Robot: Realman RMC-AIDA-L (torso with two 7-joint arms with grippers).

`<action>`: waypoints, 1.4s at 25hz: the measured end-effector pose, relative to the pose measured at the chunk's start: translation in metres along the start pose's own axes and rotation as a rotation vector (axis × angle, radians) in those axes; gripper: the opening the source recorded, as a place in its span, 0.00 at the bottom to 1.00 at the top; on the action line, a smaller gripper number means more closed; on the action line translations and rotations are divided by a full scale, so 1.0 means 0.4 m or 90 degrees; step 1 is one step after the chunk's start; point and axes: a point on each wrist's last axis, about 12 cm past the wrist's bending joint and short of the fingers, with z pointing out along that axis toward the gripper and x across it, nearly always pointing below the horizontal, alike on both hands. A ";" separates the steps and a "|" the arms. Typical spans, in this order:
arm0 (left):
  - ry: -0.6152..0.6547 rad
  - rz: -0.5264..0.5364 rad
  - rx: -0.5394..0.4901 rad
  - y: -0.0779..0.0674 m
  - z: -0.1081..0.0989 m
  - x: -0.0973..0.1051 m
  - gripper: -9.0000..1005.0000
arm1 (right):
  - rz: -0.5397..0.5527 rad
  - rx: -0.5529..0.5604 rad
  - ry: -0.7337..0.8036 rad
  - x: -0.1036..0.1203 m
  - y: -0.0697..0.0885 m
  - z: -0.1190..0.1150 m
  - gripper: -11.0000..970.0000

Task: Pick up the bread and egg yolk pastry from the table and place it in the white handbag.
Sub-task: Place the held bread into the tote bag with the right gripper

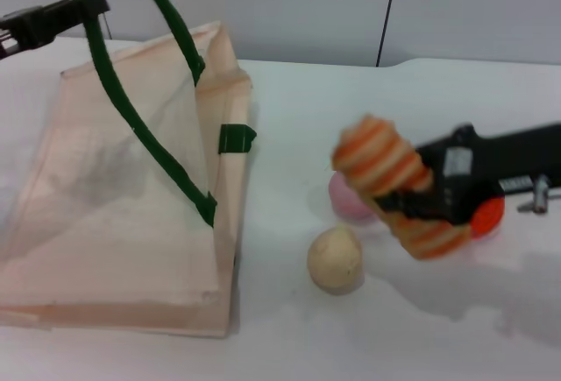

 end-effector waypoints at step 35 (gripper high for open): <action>-0.072 0.025 0.205 -0.086 0.012 -0.075 0.13 | 0.082 -0.098 -0.197 -0.133 -0.084 0.238 0.33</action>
